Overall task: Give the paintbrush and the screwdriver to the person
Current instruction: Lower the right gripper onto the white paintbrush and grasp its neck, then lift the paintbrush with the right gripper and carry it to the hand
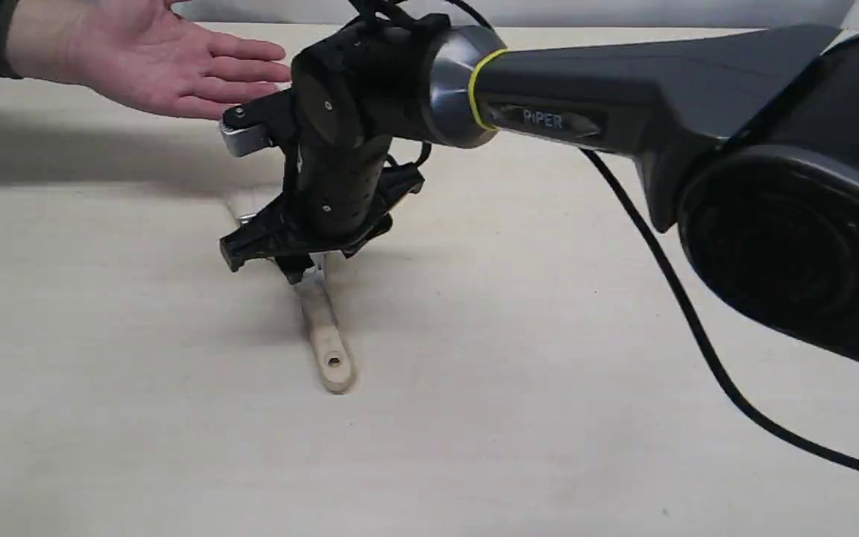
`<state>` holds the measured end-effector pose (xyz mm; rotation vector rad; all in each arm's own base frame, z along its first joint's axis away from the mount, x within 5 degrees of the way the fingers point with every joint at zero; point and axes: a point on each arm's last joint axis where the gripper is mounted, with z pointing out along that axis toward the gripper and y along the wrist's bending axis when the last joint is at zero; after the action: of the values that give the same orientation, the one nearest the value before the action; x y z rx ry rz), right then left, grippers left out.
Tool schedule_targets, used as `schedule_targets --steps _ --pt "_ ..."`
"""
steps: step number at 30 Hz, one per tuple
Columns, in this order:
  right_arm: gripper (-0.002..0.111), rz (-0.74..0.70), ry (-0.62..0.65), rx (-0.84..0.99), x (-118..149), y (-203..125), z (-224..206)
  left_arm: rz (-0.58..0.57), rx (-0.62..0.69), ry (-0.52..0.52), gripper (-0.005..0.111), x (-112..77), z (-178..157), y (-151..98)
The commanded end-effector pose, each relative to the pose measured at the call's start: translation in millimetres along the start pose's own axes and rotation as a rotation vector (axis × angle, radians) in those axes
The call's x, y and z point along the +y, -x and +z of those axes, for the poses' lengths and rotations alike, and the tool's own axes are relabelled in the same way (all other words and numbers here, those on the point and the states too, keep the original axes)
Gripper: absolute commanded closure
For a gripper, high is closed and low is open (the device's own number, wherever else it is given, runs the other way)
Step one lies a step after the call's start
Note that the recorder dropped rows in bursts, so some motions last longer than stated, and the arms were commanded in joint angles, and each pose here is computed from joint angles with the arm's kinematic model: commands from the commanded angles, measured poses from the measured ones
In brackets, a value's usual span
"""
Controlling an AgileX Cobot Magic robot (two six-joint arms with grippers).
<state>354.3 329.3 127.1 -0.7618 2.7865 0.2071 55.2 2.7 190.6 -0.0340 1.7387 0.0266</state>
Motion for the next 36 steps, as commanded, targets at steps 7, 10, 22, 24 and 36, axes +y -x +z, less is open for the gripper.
schedule_targets --steps 7,10,22,24,36 --pt "0.054 0.021 0.029 0.009 2.4 -1.2 7.4 -0.002 -0.007 -0.009 0.107 -0.5 0.0 0.0" --pt "0.054 0.021 0.028 0.015 2.2 -2.0 10.3 -0.002 -0.007 -0.009 0.107 -0.5 0.0 0.0" --pt "0.067 0.039 0.025 0.076 0.3 -13.2 48.4 -0.004 -0.006 -0.009 0.107 -0.6 0.0 -0.1" --pt "0.069 0.043 0.024 0.081 0.2 -13.7 48.4 -0.004 -0.006 -0.009 0.107 -0.6 0.0 -0.1" --pt "0.063 0.016 -0.051 0.195 -6.6 -24.0 46.9 -0.004 -0.006 -0.009 0.107 -0.6 0.0 -0.1"
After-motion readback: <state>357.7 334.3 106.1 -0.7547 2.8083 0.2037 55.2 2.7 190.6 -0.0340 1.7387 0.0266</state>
